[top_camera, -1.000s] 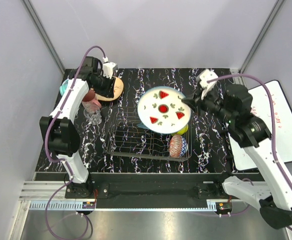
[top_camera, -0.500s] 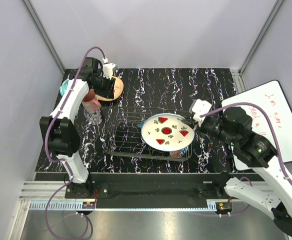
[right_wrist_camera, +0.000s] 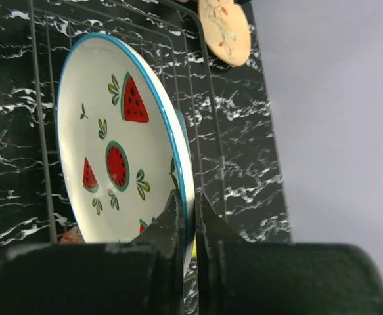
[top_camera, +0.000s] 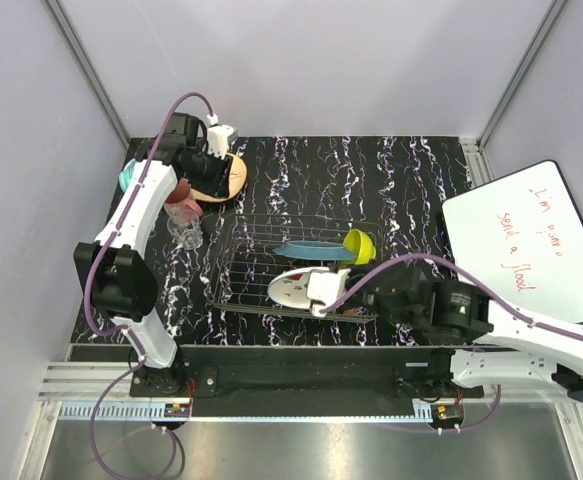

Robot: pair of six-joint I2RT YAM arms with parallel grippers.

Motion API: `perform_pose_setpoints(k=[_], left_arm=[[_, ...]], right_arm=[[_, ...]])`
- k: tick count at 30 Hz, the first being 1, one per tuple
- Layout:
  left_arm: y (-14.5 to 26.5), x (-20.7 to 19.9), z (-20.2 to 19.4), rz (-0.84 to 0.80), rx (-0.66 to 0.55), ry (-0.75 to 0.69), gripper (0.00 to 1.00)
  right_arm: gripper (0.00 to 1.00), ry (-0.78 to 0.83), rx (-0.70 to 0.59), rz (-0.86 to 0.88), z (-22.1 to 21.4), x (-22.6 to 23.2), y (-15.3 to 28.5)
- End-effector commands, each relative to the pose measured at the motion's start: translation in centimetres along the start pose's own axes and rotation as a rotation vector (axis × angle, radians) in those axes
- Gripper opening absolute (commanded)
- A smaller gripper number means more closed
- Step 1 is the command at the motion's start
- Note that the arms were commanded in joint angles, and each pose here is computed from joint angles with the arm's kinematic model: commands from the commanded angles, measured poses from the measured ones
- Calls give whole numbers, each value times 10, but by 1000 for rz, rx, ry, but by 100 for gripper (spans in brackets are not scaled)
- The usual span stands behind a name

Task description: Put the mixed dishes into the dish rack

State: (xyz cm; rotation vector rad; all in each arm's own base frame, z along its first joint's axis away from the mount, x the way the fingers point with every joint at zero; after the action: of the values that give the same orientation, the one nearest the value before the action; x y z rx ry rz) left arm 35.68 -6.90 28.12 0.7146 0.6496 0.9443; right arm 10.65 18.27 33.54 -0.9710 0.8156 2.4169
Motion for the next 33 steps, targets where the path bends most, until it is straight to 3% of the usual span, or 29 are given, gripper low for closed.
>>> perform_pose_setpoints(k=[1, 13, 33], left_arm=[[19, -6, 10, -3, -66, -13, 39], [16, -5, 1, -3, -42, -15, 39], [17, -4, -8, 2, -38, -25, 37]], right_arm=[[0, 93, -41, -333, 26, -30, 16], [0, 321, -22, -447, 39, -11, 14], [0, 387, 65, -474, 3, 37, -2]])
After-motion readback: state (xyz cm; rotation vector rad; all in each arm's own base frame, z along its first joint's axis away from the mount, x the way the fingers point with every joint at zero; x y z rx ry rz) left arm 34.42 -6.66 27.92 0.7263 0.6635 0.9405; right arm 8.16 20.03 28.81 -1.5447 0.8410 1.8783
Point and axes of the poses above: each gripper's point midway between its finger pads, its own y axis back along the fingers, its own x axis along the line the jaws close on, z = x × y, the point moved 10 cm from there along y, back along the fingers, and after that the axes turned 7 degrees about y, right-handed, at the moved point
